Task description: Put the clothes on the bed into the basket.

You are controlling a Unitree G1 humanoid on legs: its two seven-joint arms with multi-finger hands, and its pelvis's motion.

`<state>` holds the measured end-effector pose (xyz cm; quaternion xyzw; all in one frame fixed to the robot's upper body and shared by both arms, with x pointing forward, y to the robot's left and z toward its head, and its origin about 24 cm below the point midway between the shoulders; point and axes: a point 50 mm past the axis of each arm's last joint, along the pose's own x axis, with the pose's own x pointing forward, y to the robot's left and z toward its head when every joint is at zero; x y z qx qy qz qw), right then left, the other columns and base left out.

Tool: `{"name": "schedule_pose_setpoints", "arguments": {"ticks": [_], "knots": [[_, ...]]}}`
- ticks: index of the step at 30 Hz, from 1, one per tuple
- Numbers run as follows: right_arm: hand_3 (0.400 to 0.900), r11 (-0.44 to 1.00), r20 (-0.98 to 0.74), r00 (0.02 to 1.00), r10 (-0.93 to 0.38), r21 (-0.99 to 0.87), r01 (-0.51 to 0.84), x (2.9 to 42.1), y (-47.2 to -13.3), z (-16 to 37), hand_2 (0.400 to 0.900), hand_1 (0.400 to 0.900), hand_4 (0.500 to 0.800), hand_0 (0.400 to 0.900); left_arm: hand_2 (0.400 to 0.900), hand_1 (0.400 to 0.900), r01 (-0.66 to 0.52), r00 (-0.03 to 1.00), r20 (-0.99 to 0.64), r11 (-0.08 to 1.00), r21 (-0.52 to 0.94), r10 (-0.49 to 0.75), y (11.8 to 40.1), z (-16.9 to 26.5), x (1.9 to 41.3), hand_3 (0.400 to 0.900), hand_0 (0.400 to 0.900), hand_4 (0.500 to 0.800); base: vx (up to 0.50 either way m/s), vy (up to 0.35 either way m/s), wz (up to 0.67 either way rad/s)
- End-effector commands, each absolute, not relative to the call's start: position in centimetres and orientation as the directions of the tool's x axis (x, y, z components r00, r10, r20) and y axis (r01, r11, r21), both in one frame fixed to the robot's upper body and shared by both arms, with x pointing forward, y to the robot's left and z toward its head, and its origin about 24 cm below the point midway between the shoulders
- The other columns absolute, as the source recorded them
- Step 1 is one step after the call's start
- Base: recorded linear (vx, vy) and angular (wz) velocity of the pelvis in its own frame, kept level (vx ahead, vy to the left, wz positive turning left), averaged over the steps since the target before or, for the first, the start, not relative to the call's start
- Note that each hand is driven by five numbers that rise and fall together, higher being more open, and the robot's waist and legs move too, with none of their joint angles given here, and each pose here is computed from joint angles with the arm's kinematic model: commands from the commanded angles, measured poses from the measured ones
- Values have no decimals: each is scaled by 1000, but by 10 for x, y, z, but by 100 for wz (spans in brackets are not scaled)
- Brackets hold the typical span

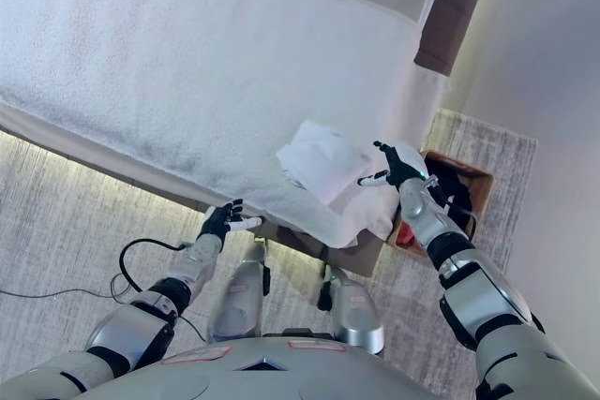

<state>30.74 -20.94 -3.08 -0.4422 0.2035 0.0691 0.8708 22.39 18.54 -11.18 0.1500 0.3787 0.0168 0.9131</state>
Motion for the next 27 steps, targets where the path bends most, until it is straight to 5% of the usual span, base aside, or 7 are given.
{"name": "schedule_pose_setpoints", "arguments": {"ticks": [1, 17, 18, 27], "knots": [[900, 628, -265, 964, 10, -749, -212, 348, -189, 17, 900, 900, 800, 900, 900, 900, 27, 801, -577, 954, 297, 157, 190, -83, 263, 900, 900, 800, -15, -36, -2], [900, 703, -213, 977, 27, -691, -170, 387, -162, 63, 900, 900, 800, 900, 900, 900, 39, 864, -486, 944, 329, 134, 180, -50, 305, 900, 900, 800, -19, 4, 8], [400, 708, -217, 976, 27, -685, -172, 387, -162, 63, 400, 400, 500, 400, 900, 900, 42, 863, -487, 942, 332, 133, 179, -50, 305, 900, 900, 800, 9, 22, 9], [400, 778, -258, 965, 36, -599, -189, 377, -161, 46, 400, 400, 500, 400, 900, 900, 45, 850, -505, 935, 353, 150, 187, -56, 298, 900, 900, 800, 33, 28, 6]]}}
